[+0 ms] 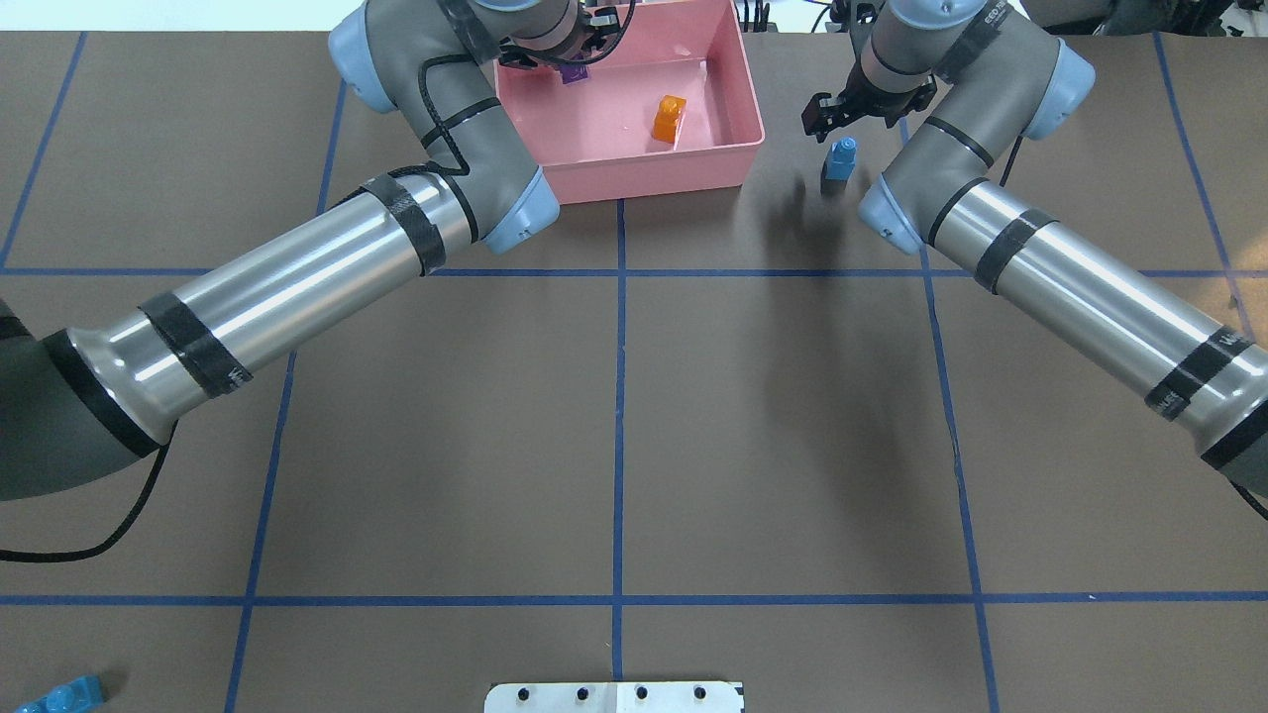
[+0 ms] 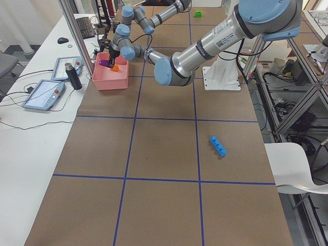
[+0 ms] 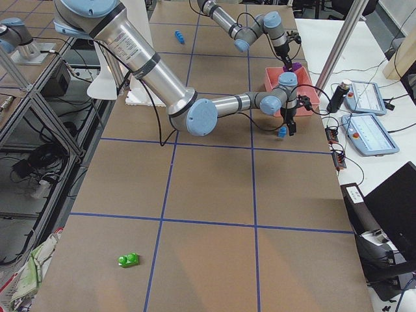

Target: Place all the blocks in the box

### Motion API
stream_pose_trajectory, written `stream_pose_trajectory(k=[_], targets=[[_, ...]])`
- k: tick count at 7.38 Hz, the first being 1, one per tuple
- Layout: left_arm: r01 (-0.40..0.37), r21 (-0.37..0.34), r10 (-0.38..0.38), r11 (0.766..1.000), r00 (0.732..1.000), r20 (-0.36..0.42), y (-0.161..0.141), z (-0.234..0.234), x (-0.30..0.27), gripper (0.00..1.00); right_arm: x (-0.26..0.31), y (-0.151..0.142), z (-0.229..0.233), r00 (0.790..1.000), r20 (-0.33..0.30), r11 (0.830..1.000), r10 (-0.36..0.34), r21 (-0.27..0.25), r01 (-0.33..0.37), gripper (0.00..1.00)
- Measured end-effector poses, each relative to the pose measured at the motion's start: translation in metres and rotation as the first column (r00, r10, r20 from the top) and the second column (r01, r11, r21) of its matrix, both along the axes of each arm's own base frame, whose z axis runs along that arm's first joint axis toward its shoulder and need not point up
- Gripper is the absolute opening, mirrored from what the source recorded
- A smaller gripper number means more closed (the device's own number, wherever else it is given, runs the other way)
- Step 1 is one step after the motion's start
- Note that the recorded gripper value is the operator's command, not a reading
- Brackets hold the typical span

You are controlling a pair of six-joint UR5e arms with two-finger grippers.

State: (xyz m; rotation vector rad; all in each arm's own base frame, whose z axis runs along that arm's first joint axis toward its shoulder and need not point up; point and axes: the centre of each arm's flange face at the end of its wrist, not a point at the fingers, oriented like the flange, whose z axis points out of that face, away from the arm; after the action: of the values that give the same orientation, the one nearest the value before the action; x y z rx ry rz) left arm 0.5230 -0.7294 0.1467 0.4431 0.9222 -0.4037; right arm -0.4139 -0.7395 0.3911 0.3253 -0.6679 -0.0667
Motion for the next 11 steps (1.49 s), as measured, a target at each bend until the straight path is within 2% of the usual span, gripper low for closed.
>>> stream_pose_trajectory(k=[1,2,3,4,7,9,11], targets=[[0.003,0.0,-0.003,1.0,1.0,0.005,0.001,0.001,0.003,0.0,-0.009,0.002,0.005,1.0,-0.009,1.0,-0.004,-0.004,0.004,0.85],[0.002,0.0,-0.002,1.0,1.0,0.007,0.002,0.002,0.005,0.11,-0.015,0.004,0.008,1.0,-0.014,1.0,-0.009,-0.008,0.009,0.68],[0.003,-0.005,-0.003,1.0,1.0,0.005,0.004,0.003,0.008,0.94,-0.02,0.006,0.012,1.0,-0.018,1.0,-0.015,-0.013,0.014,0.39],[0.008,-0.012,-0.008,1.0,1.0,-0.001,0.005,0.002,0.01,1.0,-0.024,0.009,0.015,1.0,-0.021,1.0,-0.021,-0.018,0.021,0.03],[0.012,-0.009,-0.013,1.0,1.0,-0.023,0.008,-0.008,0.008,0.99,-0.024,0.012,0.012,0.999,-0.013,0.999,-0.03,-0.012,0.03,0.0],[-0.017,-0.009,0.017,1.0,0.999,-0.043,0.02,-0.036,-0.002,0.98,0.005,0.004,-0.028,0.997,0.07,0.999,-0.033,0.011,0.032,0.0],[-0.115,-0.082,0.114,0.99,0.993,-0.015,0.047,-0.057,-0.03,0.98,0.046,0.001,-0.081,0.99,0.135,1.0,-0.025,0.022,0.022,0.0]])
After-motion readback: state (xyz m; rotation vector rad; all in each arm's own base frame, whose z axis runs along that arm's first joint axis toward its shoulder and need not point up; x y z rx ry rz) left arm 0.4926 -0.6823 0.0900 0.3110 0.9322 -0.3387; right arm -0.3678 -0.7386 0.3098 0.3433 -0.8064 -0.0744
